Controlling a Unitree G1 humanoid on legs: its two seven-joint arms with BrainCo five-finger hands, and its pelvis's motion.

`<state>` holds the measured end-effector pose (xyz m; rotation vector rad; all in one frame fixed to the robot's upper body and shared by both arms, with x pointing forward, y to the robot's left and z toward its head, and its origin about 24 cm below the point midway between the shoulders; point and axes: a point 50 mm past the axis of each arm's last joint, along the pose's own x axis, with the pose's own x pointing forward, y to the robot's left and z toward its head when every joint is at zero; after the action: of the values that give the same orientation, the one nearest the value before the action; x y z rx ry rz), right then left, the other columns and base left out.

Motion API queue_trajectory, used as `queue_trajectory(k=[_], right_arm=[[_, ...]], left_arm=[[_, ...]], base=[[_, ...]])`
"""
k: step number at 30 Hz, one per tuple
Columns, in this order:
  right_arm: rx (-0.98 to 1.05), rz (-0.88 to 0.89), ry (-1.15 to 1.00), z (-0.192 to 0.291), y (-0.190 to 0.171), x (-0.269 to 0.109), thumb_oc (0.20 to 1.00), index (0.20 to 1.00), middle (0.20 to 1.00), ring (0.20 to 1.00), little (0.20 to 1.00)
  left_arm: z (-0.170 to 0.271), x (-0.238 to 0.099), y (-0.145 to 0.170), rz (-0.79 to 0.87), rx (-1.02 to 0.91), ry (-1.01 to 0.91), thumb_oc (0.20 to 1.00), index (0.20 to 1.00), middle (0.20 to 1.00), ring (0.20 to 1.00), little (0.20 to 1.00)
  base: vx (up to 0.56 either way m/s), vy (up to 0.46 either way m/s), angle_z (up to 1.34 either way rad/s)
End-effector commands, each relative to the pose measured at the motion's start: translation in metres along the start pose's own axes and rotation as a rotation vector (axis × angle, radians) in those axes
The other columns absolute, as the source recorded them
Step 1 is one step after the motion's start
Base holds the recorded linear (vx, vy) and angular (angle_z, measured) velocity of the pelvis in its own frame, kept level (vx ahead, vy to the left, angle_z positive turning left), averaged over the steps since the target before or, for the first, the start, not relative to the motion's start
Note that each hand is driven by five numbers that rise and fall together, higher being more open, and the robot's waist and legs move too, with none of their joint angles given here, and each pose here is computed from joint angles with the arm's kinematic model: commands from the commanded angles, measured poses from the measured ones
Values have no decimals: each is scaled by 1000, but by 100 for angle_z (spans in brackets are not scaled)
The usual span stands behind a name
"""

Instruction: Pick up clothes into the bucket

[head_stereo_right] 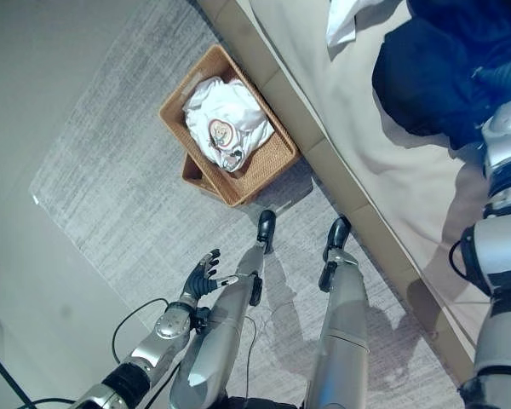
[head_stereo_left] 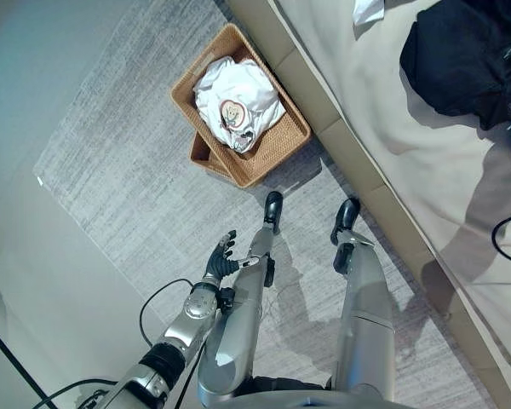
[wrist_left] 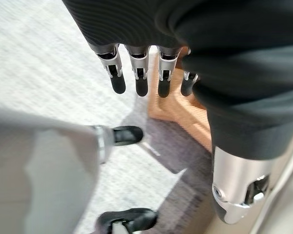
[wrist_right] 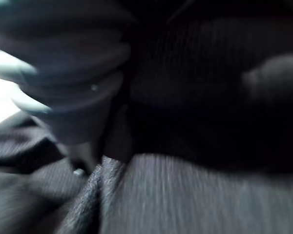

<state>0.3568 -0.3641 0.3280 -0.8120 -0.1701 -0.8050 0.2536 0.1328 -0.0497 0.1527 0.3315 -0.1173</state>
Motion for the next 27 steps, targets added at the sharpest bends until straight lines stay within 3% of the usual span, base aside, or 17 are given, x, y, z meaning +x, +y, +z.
queue_trajectory(k=[1,6,8,10,13,14,16,18,19,20,21,22,23,24,27], right_arm=[[-88,-6,29,-13,-4,-1,200,200,200,200,200],[102,-189,-365,71,-29,-6,200,200,200,200,200],[232,-330,-562,108,-55,-22,200,200,200,200,200],[274,-384,-612,117,-64,-28,200,200,200,200,200],[371,-539,-790,143,-97,-52,200,200,200,200,200],[372,-539,-787,142,-96,-52,200,200,200,200,200],[408,-627,-961,164,-111,-80,200,200,200,200,200],[438,-645,-996,167,-113,-88,200,200,200,200,200],[466,-631,-1067,175,-112,-101,200,200,200,200,200],[467,-631,-1065,175,-111,-102,200,200,200,200,200],[491,-560,-1152,183,-103,-118,200,200,200,200,200],[492,-560,-1150,182,-103,-118,200,200,200,200,200],[516,-422,-1209,184,-87,-130,200,200,200,200,200],[516,-423,-1206,183,-87,-130,200,200,200,200,200],[540,-191,-1265,181,-66,-143,200,200,200,200,200]], left_arm=[[-5,-2,-2,25,-38,18,1000,1000,1000,1000,1000],[9,2,10,99,-54,-58,1000,1000,1000,1000,1000],[19,1,23,158,-81,-118,1000,1000,1000,1000,1000],[23,1,27,172,-80,-139,1000,1000,1000,1000,1000],[68,-1,40,157,-63,-349,1000,1000,1000,1000,1000],[67,-1,41,158,-61,-348,1000,1000,1000,1000,1000],[115,-8,50,140,-21,-549,1000,1000,1000,1000,1000],[137,-12,54,134,-37,-641,1000,1000,1000,1000,1000],[178,-22,60,120,-114,-811,1000,1000,1000,1000,1000],[178,-23,60,120,-113,-810,1000,1000,1000,1000,1000],[222,-39,62,78,-144,-993,1000,1000,1000,1000,1000],[222,-39,62,77,-141,-992,1000,1000,1000,1000,1000],[259,-56,57,14,-129,-1147,1000,1000,1000,1000,1000],[260,-56,57,13,-127,-1147,1000,1000,1000,1000,1000],[303,-74,47,-64,-3,-1308,1000,1000,1000,1000,1000]], base=[[-14,41,-7],[-27,43,-3],[-40,30,-11],[-23,39,-8],[-23,42,-15],[-30,37,-15],[-38,40,-18],[-35,39,-22],[-32,36,-16],[-50,28,-11],[-27,11,-7],[-44,11,-10],[-16,0,-9],[-32,2,-8],[-39,16,-5]])
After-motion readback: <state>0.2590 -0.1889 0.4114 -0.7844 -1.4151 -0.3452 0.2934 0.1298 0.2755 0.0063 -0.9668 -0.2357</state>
